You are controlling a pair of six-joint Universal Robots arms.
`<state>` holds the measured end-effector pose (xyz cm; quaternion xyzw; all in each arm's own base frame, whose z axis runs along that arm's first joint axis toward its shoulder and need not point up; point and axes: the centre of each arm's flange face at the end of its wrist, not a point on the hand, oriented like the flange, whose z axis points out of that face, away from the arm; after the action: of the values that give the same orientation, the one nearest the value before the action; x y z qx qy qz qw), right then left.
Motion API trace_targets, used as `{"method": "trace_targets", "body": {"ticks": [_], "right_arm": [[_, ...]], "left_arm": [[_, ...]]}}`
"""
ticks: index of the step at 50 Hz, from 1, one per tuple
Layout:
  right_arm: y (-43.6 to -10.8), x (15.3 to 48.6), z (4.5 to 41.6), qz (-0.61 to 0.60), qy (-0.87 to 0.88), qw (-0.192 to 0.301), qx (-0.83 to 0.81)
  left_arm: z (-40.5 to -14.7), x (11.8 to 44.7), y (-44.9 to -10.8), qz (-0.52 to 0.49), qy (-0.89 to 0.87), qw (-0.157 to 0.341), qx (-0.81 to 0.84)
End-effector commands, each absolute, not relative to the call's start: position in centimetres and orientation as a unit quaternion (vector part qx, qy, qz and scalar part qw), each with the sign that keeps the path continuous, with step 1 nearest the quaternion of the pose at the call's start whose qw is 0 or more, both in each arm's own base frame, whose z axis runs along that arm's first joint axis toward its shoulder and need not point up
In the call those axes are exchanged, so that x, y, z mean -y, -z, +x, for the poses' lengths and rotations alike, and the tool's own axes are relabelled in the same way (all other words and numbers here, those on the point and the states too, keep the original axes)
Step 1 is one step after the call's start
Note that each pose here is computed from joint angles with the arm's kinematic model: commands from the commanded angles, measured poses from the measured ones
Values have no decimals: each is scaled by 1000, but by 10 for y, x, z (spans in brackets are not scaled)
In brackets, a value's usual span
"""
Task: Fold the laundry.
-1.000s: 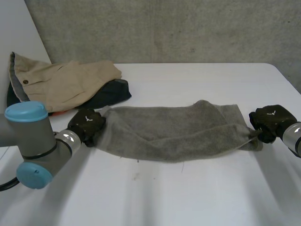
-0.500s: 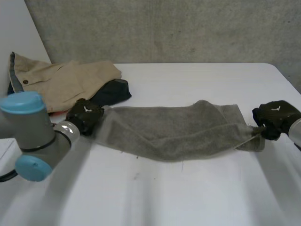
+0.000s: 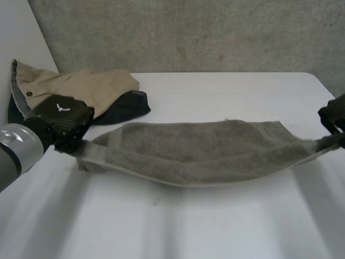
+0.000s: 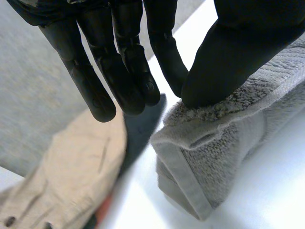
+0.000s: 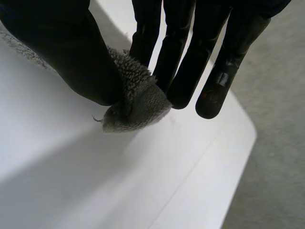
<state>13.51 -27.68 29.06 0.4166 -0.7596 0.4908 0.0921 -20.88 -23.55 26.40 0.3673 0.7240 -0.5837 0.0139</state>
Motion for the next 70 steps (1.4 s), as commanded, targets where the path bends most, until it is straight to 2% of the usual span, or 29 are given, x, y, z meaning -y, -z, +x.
{"method": "trace_targets", "body": {"ticks": [1,2,5,8,10,15,17,21,24,27,31,34,35,39,42,50,54,58,62,70], "right_arm": [[-252,318,146,409,-468,55,782],[-254,329,151,401,-489,57,772],[-266,356,159,376,-554,79,739],[-285,374,165,349,-623,99,693],[-313,389,172,316,-702,115,628],[-374,399,175,238,-826,130,495],[-390,398,173,212,-848,129,468],[-398,398,174,206,-854,125,460],[-388,397,173,211,-842,122,481],[-369,395,173,223,-818,114,518],[-323,381,178,262,-753,98,595],[-315,370,186,285,-742,90,600],[-320,360,192,294,-747,83,591],[-346,339,202,300,-766,76,563],[-357,331,204,301,-773,76,553],[-409,283,199,296,-801,81,514],[-432,259,197,293,-819,77,488],[-452,234,198,285,-838,65,460],[-462,217,199,284,-848,54,444],[-469,194,201,302,-848,38,435]], "left_arm": [[-225,294,-217,368,552,23,-748],[-229,311,-221,357,574,35,-736],[-238,335,-237,337,621,52,-706],[-250,360,-276,299,704,62,-641],[-259,369,-309,268,765,49,-584],[-264,372,-367,191,852,30,-487],[-256,365,-394,155,876,30,-455],[-247,348,-412,137,885,29,-444],[-247,343,-398,149,873,27,-463],[-248,340,-363,175,843,22,-507],[-252,323,-292,232,773,-7,-590],[-255,312,-261,257,741,-24,-621],[-261,302,-245,274,723,-39,-633],[-284,288,-221,304,698,-78,-644],[-296,282,-221,310,698,-95,-639],[-327,291,-227,288,706,-158,-627],[-346,298,-215,284,698,-187,-630],[-368,300,-189,306,680,-208,-632],[-384,295,-166,331,661,-230,-633],[-406,287,-145,349,650,-249,-627]]}}
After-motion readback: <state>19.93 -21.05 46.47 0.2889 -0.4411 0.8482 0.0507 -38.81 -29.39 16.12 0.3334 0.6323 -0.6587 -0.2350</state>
